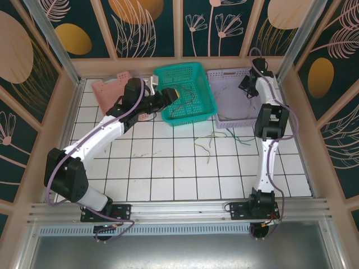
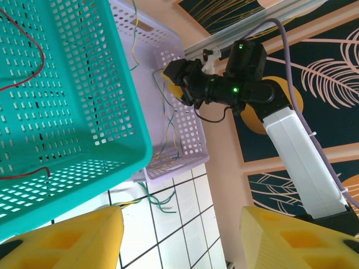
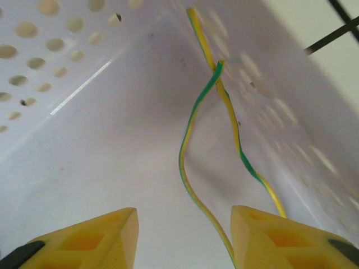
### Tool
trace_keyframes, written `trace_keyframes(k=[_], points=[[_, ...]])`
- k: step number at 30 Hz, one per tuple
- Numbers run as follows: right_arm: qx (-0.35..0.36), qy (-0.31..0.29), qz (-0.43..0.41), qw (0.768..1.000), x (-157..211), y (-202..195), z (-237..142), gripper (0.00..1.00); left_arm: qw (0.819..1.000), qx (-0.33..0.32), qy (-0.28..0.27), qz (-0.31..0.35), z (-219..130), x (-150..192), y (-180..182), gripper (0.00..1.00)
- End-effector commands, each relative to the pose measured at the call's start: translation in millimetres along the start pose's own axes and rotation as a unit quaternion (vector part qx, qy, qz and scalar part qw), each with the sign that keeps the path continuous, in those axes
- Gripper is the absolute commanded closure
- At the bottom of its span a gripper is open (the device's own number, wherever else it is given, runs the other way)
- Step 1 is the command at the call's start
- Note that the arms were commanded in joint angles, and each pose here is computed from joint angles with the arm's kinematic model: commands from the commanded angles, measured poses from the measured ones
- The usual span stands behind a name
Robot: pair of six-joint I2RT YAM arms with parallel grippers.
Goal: Untangle the cables
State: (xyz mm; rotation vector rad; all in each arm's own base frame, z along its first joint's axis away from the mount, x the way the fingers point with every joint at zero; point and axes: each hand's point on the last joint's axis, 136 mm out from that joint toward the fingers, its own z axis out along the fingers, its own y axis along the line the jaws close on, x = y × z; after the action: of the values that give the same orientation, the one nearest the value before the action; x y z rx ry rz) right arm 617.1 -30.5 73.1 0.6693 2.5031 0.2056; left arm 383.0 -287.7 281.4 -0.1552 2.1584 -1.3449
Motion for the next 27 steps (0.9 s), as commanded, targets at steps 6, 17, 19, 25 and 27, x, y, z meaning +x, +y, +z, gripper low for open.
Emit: trace_keyframes(k=[6,17,19,25,27], points=[[-0.021,-0.070,0.012,0.997,-46,16,-91,0.46,1.000,0.009,-0.012,0.004,-8,-4,-6,0.39],[-0.141,-0.076,0.090,0.983,28,54,-194,0.52,0.999,-0.025,0.012,-0.022,-10,20,25,0.40],[-0.168,-0.045,0.107,0.979,80,56,-203,0.53,0.999,-0.033,0.033,-0.021,-9,32,36,0.42],[-0.169,0.100,0.061,0.979,256,61,-190,0.52,0.995,-0.053,0.083,-0.024,-9,67,68,0.46],[-0.154,0.133,0.024,0.979,301,59,-187,0.50,0.994,-0.058,0.088,-0.024,-11,73,74,0.46]])
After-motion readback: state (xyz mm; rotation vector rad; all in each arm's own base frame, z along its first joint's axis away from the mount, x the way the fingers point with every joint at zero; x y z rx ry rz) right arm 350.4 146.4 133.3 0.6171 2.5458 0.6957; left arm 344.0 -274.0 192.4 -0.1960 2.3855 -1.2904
